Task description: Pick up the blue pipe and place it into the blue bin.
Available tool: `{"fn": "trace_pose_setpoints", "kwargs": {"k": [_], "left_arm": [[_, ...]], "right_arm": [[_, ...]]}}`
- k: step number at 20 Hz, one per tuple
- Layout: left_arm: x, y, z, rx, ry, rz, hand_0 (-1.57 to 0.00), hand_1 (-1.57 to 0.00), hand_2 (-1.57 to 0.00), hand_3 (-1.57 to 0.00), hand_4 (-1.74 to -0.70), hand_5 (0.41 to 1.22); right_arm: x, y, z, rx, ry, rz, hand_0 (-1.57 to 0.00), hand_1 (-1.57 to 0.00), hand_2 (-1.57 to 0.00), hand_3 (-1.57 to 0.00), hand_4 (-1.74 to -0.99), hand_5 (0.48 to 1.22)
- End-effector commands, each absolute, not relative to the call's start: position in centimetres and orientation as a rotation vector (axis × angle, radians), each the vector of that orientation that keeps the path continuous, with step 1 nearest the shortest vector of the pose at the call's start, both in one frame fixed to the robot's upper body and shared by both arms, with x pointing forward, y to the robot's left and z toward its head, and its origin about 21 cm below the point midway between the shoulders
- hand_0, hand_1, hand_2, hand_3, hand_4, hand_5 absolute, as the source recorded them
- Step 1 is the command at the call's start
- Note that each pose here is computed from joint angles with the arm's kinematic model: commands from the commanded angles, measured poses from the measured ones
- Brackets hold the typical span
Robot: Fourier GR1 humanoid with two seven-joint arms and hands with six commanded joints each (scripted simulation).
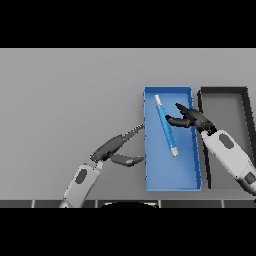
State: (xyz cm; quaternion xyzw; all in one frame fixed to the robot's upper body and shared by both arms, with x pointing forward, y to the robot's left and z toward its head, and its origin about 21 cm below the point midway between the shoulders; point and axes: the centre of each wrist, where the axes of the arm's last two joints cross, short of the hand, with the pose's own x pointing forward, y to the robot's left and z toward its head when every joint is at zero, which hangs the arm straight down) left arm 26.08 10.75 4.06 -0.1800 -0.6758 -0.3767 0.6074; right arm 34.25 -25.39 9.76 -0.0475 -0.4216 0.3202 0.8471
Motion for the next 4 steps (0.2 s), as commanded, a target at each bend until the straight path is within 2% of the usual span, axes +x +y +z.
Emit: {"fn": "trace_pose_setpoints", "kwargs": {"k": [1,4], "left_arm": [[26.07,10.7,4.09,-0.423,-1.565,-0.87,0.0,0.0,0.0,0.0,-0.93,0.496],[25.7,10.76,4.12,-0.431,-1.58,-0.875,0.0,0.0,0.0,0.0,-0.93,0.495]], "right_arm": [[34.24,-25.44,9.45,-0.1,-0.886,0.688,-0.02,-0.02,-0.02,0.0,-1.084,0.713],[34.37,-25.88,9.55,-0.092,-0.886,0.701,-0.02,-0.02,-0.02,0.0,-1.084,0.714]]}}
